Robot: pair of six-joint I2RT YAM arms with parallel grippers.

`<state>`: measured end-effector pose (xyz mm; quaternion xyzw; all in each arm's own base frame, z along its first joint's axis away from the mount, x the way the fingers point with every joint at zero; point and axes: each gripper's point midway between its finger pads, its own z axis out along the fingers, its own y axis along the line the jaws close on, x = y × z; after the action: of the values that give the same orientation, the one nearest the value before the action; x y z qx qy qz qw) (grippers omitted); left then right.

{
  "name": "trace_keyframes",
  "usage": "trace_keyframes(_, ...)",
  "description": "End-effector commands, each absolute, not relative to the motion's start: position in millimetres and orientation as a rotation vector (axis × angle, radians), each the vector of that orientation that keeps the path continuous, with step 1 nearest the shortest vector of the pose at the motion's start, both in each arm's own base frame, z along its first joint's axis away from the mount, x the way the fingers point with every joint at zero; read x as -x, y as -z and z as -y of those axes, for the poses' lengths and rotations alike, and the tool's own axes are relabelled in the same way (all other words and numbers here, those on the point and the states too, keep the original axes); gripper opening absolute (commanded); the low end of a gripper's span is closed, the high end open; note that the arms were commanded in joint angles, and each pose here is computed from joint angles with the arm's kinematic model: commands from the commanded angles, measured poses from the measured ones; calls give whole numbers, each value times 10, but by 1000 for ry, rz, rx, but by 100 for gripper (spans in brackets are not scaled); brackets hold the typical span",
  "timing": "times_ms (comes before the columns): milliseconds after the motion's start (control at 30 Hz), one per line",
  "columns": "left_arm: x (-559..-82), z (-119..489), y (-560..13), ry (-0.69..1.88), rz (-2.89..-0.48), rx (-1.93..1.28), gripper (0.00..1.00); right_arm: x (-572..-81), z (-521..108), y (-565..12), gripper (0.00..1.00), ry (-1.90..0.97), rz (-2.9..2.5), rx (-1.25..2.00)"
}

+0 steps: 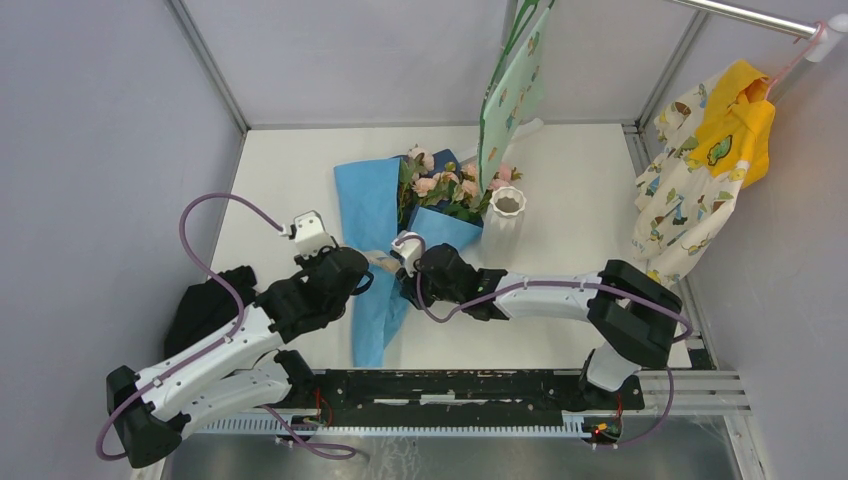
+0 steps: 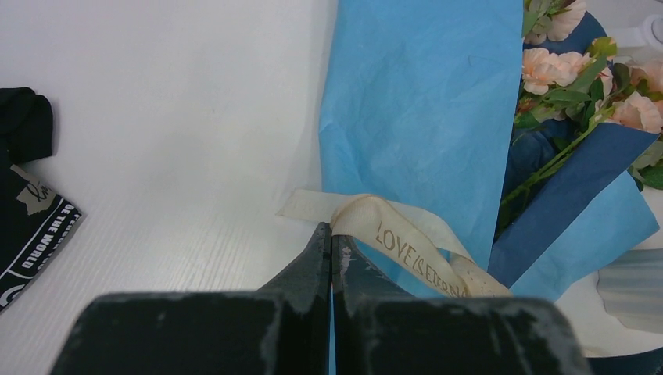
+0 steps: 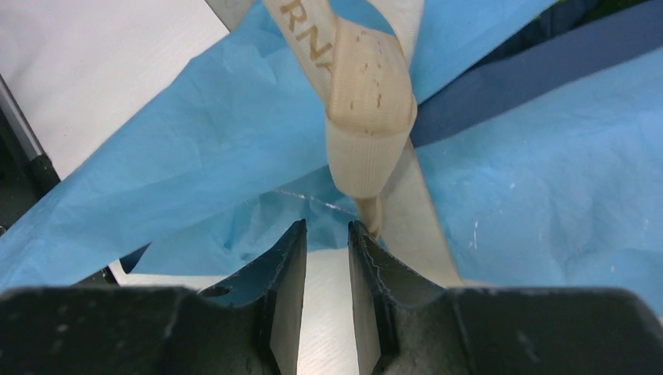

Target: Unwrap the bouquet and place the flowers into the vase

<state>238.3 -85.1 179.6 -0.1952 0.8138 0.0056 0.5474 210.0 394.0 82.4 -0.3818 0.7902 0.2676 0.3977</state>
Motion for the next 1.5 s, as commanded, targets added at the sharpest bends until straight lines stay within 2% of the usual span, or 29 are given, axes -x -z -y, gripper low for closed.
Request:
trace_keyframes(0,-2435,849,-1899,-3,-1883,468,2,-2106,-3816,-961,32,-655,-1968,932)
trace_keyframes(333,-2467,904,-1880,-1,-1893,456,2,-2089,-3747,-877,32,-638,-1984,927)
trace_keyframes(800,-2451,877,-1884,1,-1886,460,2,-2346,-4107,-1002,31,-608,-1941,933)
trace_keyframes(867,-2454,877,-1884,2,-1886,462,2,-2366,-4136,-980,29,-603,-1946,934)
trace_keyframes(967,-2457,885,-1888,2,-1886,457,2,-2380,-4149,-939,3,-596,-1956,932)
trace_keyframes(1000,-2459,881,-1887,-1,-1886,458,2,-2388,-4132,-920,0,-584,-1964,927)
trace_keyframes(1167,-2473,877,-1880,-17,-1883,453,2,-2434,-3885,-917,0,-486,-1981,871)
trace_keyframes(1467,-2530,860,-1887,-67,-1870,465,2,-2430,-2929,-850,0,-194,-2028,728)
